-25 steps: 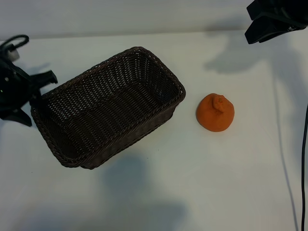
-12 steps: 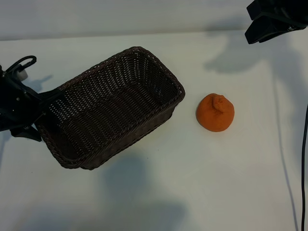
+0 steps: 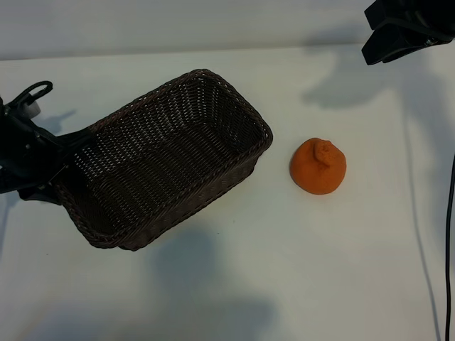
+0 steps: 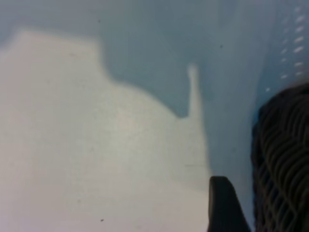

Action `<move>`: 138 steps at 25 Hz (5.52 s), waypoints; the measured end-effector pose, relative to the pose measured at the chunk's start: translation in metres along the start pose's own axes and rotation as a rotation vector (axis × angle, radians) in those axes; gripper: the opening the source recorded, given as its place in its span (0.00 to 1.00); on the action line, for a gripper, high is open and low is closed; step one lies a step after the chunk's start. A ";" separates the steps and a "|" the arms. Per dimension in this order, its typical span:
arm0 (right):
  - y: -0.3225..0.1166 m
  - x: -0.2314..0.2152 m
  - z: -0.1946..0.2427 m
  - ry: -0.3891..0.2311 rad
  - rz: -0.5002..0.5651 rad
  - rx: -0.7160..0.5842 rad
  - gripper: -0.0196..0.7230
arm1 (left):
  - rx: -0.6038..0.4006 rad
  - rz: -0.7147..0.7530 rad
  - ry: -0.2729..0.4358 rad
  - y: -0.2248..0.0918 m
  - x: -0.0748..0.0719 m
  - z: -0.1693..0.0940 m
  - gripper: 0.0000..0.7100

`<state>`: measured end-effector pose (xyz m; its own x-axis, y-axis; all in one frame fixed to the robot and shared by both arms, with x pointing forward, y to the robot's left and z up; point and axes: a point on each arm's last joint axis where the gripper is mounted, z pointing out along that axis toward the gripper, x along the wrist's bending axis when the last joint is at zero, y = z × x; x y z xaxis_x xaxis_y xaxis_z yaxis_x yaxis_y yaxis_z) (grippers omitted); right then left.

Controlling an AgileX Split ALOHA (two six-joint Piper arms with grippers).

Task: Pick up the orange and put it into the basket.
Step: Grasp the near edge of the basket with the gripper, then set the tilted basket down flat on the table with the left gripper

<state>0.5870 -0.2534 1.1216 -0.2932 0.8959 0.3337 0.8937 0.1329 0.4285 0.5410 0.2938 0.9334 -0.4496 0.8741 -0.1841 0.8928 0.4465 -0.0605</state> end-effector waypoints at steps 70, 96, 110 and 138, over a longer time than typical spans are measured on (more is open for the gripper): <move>0.000 0.000 0.000 0.000 0.001 0.000 0.35 | -0.052 0.311 -0.112 -0.001 -0.036 -0.130 0.24; 0.000 0.000 0.000 0.000 0.000 0.000 0.35 | -0.054 0.471 -0.231 0.031 -0.061 -0.123 0.24; 0.000 0.000 0.000 0.005 0.002 -0.001 0.35 | 0.023 0.527 -0.218 0.028 -0.081 -0.097 0.24; 0.000 0.002 0.000 0.021 0.007 -0.003 0.35 | 0.173 0.517 -0.175 0.041 -0.091 -0.034 0.24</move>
<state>0.5867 -0.2517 1.1223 -0.2938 0.8879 0.3541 0.8948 0.1252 0.4285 0.6171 0.2389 0.9809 0.0454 0.9191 -0.3914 0.9937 -0.0818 -0.0768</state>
